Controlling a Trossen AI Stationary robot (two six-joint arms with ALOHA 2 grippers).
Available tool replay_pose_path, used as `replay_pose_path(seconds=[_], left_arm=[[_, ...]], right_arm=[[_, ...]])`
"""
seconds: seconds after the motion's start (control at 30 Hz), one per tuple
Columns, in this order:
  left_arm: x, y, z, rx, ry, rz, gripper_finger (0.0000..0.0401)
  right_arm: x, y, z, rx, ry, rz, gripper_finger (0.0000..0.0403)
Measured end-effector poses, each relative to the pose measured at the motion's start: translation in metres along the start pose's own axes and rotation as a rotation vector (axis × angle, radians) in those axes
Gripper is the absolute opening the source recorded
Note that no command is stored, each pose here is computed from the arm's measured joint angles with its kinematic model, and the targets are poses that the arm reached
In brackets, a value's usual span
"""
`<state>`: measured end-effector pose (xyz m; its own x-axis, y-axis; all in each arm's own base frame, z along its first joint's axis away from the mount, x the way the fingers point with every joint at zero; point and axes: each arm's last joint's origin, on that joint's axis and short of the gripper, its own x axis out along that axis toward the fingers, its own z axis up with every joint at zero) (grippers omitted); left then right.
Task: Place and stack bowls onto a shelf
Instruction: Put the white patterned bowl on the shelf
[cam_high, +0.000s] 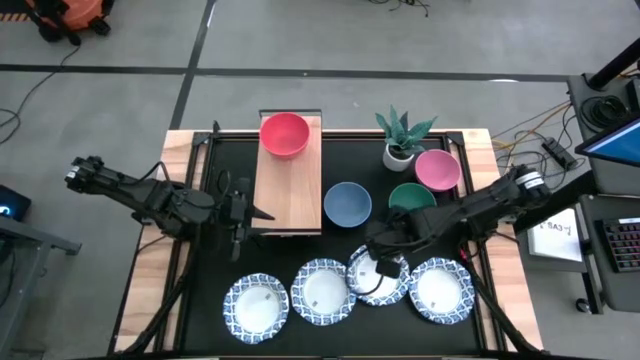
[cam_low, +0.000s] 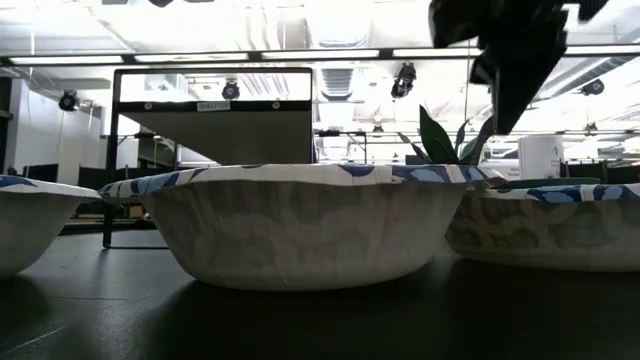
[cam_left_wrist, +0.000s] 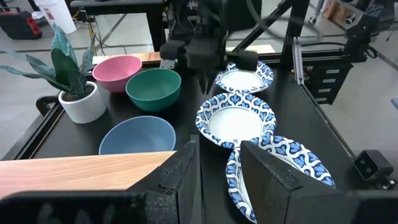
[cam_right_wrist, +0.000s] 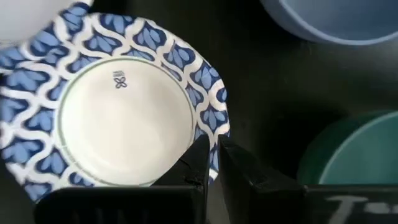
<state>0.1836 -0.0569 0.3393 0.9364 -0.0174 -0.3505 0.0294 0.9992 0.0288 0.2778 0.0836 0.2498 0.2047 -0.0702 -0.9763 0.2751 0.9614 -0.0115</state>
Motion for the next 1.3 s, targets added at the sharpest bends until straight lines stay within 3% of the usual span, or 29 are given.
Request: replay_pose_path(seconds=[0.43,0.67,0.97,1.3], left_arm=[[0.000,0.000,0.000,0.016,0.000,0.000,0.0107],[0.000,0.000,0.000,0.023,-0.001,0.000,0.0107],[0.000,0.000,0.000,0.044,-0.001,0.000,0.0107],[0.001,0.000,0.000,0.053,0.000,0.000,0.0107]], right_arm=[[0.015,0.008,0.010,-0.091,0.028,-0.022,0.0140],[0.018,0.004,0.016,-0.196,-0.080,-0.239,0.0182],[0.025,0.006,0.015,-0.288,0.028,-0.048,0.0183],[0.058,-0.005,0.005,-0.252,0.038,-0.018,0.0183]])
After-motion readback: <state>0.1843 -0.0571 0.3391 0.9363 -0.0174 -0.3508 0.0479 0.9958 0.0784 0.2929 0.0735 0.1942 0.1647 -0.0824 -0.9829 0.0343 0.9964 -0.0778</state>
